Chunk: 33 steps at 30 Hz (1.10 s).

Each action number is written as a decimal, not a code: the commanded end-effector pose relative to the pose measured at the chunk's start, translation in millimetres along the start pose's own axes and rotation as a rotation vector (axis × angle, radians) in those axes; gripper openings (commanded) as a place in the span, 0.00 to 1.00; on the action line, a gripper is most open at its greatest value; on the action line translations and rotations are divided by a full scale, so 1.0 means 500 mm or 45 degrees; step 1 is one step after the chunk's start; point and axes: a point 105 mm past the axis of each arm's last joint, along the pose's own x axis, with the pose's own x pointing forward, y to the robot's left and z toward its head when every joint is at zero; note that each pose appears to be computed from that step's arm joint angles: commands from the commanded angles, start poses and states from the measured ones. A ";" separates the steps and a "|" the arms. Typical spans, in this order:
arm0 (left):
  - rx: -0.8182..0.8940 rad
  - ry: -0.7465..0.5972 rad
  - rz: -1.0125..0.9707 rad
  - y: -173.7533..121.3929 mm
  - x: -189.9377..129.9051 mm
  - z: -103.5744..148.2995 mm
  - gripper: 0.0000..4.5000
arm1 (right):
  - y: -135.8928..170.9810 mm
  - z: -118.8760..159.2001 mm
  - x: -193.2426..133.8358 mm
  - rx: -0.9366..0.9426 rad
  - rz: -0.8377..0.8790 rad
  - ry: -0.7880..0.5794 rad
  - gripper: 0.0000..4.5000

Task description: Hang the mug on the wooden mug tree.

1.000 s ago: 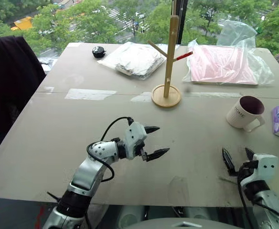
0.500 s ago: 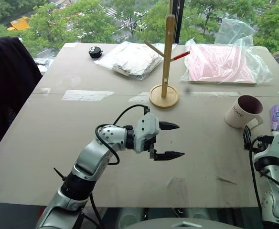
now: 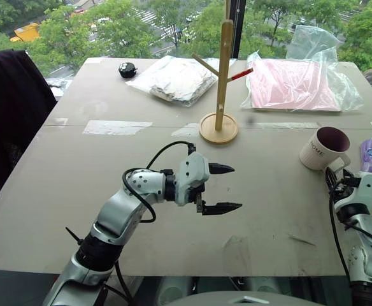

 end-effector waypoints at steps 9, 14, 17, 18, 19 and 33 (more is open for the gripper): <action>-0.054 -0.207 0.151 -0.010 -0.007 0.024 1.00 | 0.035 0.060 0.034 -0.196 0.209 -0.082 0.01; -0.104 -0.349 0.384 -0.004 -0.027 0.026 1.00 | 0.127 0.127 0.062 -0.360 0.614 -0.111 0.01; -0.088 -0.391 0.569 0.004 -0.046 0.021 1.00 | 0.186 0.176 0.069 -0.450 0.882 -0.119 0.01; -0.072 -0.398 0.643 0.008 -0.054 0.020 1.00 | 0.206 0.195 0.072 -0.496 0.965 -0.123 0.01; -0.052 -0.400 0.712 0.012 -0.059 0.020 1.00 | 0.220 0.210 0.077 -0.537 1.025 -0.116 0.01; 0.040 -0.620 1.036 0.028 -0.062 0.106 1.00 | 0.272 0.381 0.203 -0.973 1.377 -0.257 0.01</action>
